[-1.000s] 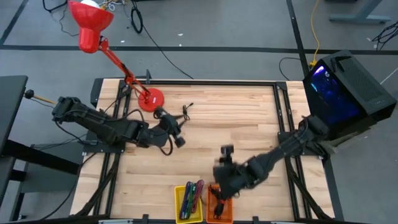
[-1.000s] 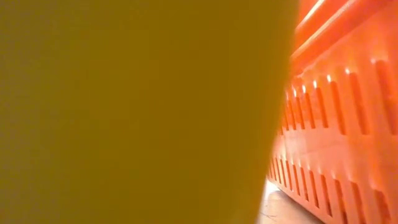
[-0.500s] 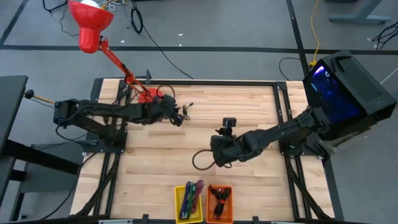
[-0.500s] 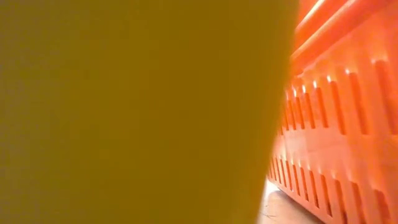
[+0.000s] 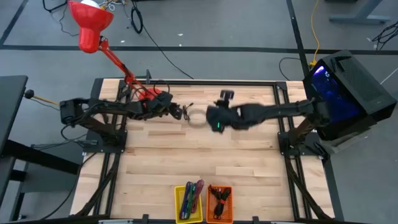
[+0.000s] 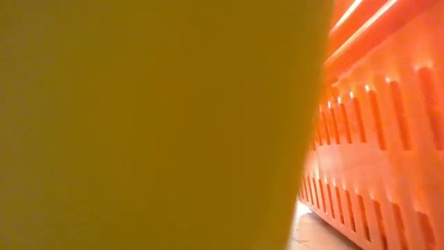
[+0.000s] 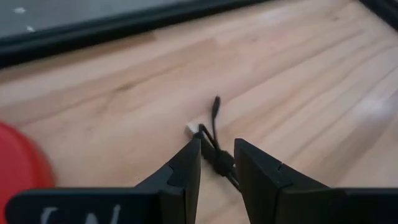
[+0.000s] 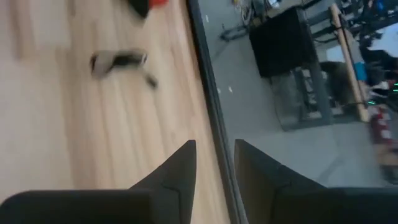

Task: Pick & Place USB Port
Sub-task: Put the black USB cable into the orange bin

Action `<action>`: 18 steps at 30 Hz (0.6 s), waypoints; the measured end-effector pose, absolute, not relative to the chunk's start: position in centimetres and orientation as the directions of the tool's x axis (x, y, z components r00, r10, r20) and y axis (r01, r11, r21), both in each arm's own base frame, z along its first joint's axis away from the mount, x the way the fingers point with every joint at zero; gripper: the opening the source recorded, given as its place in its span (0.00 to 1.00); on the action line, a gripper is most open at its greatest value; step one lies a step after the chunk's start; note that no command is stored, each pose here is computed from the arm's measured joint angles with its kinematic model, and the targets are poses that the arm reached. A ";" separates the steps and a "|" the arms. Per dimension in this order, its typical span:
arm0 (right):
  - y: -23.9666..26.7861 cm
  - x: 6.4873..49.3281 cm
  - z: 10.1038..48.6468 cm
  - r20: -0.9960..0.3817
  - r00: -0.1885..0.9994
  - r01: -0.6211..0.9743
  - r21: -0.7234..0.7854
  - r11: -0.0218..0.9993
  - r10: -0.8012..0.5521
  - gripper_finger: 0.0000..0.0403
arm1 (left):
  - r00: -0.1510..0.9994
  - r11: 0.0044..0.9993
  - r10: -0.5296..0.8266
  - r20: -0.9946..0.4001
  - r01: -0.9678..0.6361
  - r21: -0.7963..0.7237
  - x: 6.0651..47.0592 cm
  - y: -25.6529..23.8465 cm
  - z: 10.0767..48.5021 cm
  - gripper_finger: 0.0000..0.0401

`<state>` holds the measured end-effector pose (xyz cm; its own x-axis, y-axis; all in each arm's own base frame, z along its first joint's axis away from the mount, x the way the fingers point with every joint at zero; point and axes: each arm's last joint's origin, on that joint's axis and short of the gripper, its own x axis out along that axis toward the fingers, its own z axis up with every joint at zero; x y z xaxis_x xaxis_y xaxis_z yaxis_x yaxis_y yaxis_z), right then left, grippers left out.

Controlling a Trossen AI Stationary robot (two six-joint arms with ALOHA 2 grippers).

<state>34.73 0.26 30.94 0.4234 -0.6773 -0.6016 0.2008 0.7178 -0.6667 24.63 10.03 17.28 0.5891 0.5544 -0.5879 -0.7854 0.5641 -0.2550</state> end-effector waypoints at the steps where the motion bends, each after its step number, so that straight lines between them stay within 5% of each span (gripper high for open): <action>1: -0.7 34.9 31.4 -0.597 0.447 0.219 -0.649 0.729 -0.666 0.28 | 0.593 0.568 0.545 -0.593 -0.781 -0.259 24.9 10.1 16.8 0.26; 10: -6.9 34.0 34.5 -0.602 0.617 0.334 -0.383 0.861 -0.507 0.28 | 0.602 0.553 0.492 -0.629 -0.774 -0.309 26.6 10.9 13.1 0.26; 18: -6.9 34.1 34.3 -0.613 0.628 0.306 -0.372 0.876 -0.479 0.28 | 0.628 0.522 0.431 -0.648 -0.759 -0.389 27.1 11.8 10.9 0.26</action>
